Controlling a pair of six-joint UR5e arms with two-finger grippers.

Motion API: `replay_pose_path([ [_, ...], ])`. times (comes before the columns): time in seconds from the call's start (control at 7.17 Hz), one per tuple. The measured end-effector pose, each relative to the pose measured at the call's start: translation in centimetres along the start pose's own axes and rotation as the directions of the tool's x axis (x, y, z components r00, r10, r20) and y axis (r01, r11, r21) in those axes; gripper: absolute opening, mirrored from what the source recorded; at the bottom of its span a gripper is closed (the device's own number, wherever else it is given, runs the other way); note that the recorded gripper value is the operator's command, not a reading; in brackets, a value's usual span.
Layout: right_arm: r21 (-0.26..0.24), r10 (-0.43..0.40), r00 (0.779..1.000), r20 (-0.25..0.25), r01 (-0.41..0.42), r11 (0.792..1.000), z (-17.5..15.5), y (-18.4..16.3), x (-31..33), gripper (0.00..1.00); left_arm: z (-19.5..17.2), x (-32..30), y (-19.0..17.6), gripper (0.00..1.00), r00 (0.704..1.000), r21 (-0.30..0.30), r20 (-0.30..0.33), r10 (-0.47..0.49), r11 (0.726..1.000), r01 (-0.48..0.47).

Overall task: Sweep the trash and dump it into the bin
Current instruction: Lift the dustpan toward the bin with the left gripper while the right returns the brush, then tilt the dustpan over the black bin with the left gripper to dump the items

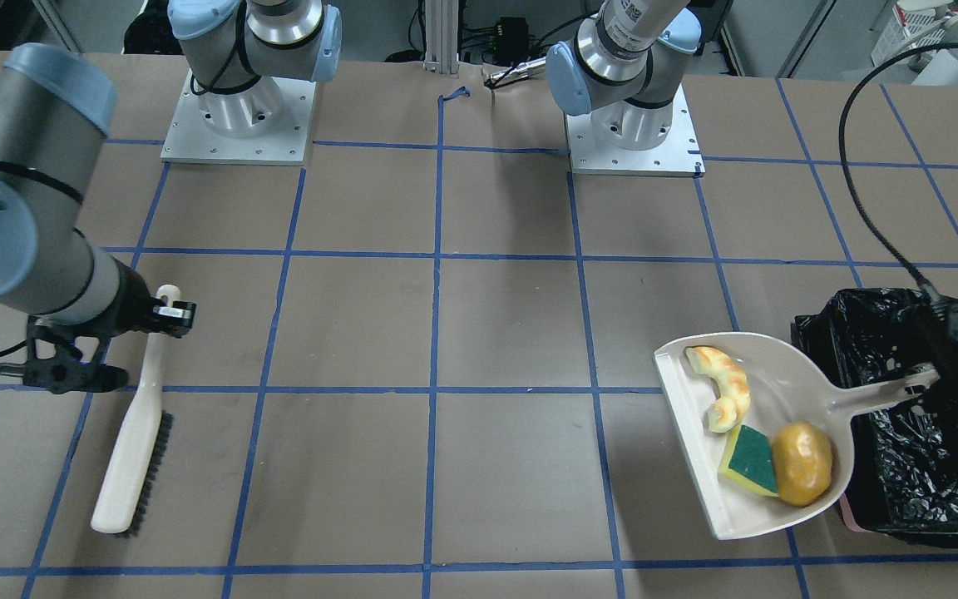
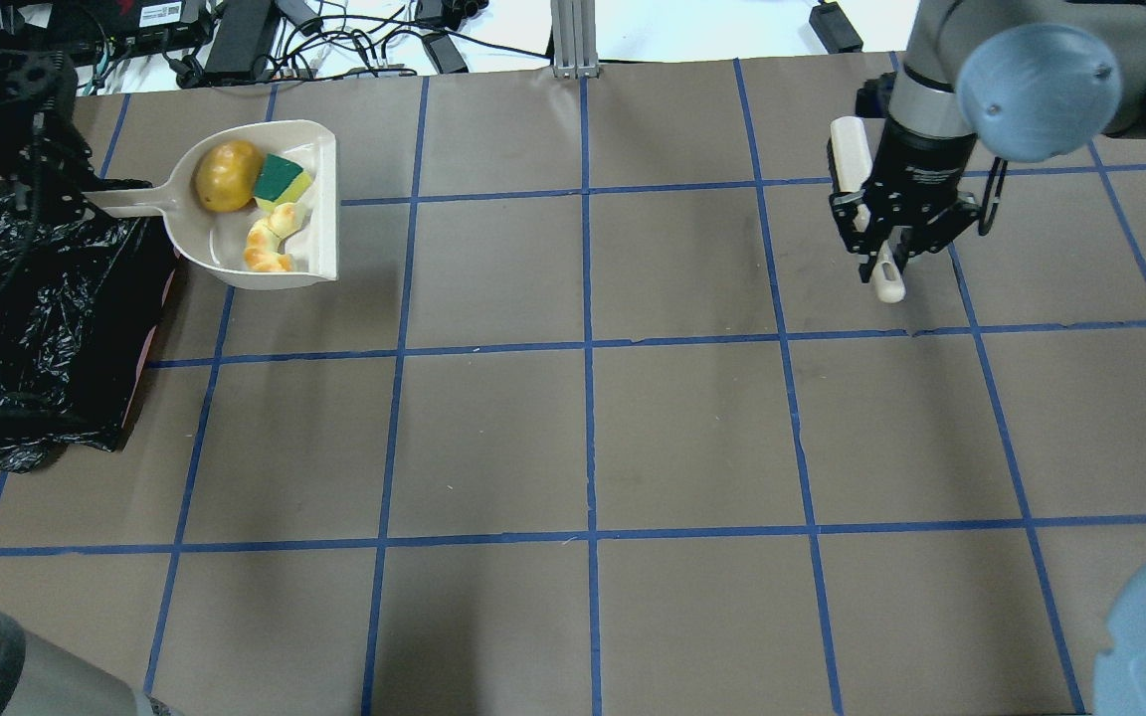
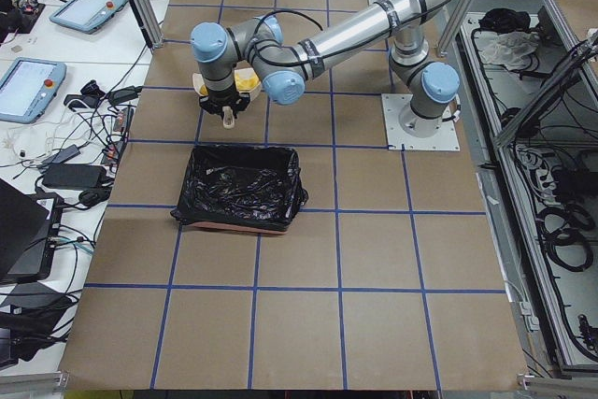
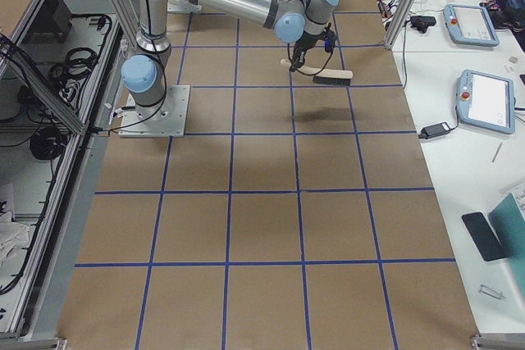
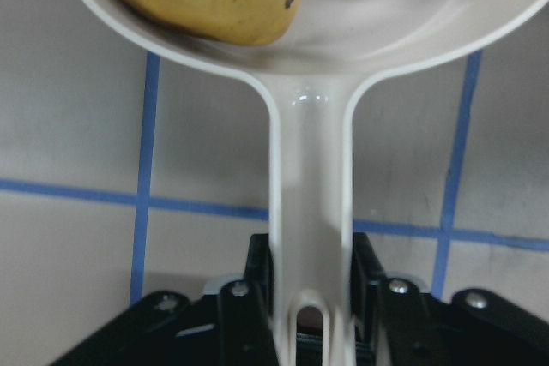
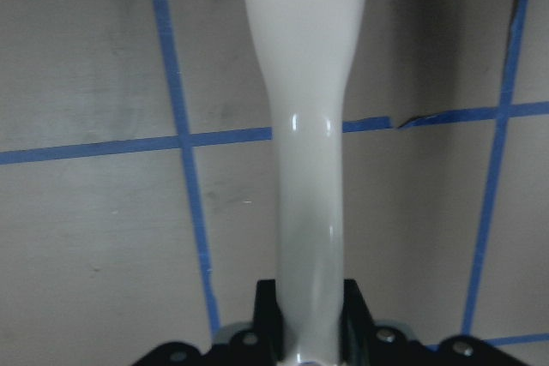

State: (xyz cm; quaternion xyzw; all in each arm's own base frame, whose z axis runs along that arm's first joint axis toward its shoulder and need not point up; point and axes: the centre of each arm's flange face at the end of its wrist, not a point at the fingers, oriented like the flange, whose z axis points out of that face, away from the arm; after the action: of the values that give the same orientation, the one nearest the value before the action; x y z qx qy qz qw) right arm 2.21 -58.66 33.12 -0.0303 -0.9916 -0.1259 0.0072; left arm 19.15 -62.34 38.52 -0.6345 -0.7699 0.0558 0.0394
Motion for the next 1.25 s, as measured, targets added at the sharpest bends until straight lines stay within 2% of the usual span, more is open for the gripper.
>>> replay_pose_path([
  [0.28, -0.01, -0.003, 1.0, 0.025, 0.003, 1.0, 1.7, -0.6, 6.5, 0.0, -4.0, 2.4, 7.5, 0.23, 0.999, -0.007, 0.024, -0.042, 0.999, 0.042],
  [0.7, 0.023, -0.015, 1.0, 0.021, 0.014, 1.0, 6.1, -0.5, 8.6, 0.0, -7.2, 6.9, 21.1, 0.22, 0.997, -0.042, 0.059, -0.048, 0.998, 0.05],
  [0.98, 0.036, -0.045, 0.999, 0.005, 0.045, 0.998, 7.6, -0.4, 9.5, 0.0, -8.6, 8.1, 26.0, 0.22, 0.999, -0.111, 0.052, 0.016, 0.994, -0.01],
  [1.25, 0.041, -0.054, 0.998, -0.021, 0.055, 0.998, 8.1, -0.8, 9.9, 0.0, -9.3, 8.0, 28.1, 0.22, 0.997, -0.223, 0.024, 0.076, 0.972, -0.069],
])
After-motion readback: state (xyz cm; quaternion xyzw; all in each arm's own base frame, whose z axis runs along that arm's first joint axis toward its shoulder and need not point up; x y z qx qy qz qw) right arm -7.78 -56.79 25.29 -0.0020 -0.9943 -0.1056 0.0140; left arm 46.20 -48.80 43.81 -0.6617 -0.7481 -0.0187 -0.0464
